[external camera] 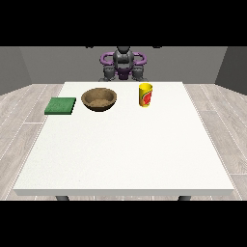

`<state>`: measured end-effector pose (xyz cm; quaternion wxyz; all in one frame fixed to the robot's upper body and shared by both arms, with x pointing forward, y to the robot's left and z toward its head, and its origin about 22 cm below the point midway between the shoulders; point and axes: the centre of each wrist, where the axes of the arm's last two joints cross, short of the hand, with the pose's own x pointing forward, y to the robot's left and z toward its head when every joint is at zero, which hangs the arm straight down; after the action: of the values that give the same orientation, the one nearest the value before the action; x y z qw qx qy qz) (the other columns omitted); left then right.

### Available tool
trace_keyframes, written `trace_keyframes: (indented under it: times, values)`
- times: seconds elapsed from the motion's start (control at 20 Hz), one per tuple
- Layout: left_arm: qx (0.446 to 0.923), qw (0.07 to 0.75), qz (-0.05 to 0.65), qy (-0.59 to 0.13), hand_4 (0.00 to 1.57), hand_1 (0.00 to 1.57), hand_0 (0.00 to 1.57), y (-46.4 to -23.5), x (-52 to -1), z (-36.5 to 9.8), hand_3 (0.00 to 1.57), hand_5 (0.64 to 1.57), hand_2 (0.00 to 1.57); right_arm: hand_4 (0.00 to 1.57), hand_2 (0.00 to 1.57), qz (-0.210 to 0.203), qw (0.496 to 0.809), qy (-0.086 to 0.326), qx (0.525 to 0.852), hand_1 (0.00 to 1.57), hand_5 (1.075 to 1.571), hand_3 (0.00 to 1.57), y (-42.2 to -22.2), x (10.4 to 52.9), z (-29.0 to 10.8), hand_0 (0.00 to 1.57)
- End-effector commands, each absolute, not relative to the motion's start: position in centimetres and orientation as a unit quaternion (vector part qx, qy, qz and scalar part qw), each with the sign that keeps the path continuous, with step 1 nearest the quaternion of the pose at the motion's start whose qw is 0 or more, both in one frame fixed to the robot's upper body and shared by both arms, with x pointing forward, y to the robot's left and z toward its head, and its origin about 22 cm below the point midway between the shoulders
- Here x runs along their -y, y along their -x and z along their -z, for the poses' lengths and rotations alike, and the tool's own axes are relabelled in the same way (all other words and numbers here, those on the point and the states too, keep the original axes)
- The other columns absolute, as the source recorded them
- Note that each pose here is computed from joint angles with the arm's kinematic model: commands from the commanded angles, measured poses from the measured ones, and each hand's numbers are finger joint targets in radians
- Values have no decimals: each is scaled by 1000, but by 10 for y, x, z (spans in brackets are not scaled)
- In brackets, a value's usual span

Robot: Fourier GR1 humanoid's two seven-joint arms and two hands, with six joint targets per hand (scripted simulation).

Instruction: Pick the cup and pour the ball into the bowl, then pick the bowl and place it on the pad

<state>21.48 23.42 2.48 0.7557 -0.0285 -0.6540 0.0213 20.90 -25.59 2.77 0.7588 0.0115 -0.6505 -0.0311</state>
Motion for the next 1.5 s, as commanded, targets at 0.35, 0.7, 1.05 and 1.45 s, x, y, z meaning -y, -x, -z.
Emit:
trace_keyframes:
  times: [0.35, 0.7, 1.05, 1.45]
  values:
    - [717, 696, -33, 23, 0, 0, 0, -191, -198, -59, 0, 1546, 0, 482, 0, 47, 708, -38, 703, 0, 1570, 0, -170, 255, -60, 0]
    - [777, 629, -18, 9, 0, 0, 0, -211, -200, -21, 0, 1524, 0, 382, 0, 41, 647, -45, 760, 0, 1571, 0, -185, 283, -29, 0]
    - [814, 581, 12, -26, 0, 0, 0, -240, -191, 1, 0, 1495, 0, 303, 0, 29, 615, -47, 786, 0, 1571, 0, -206, 296, -10, 0]
    - [818, 572, -2, -57, 0, 0, 0, -277, -216, 18, 0, 1476, 0, 266, 0, 19, 609, -44, 792, 0, 1569, 0, -219, 323, -8, 0]
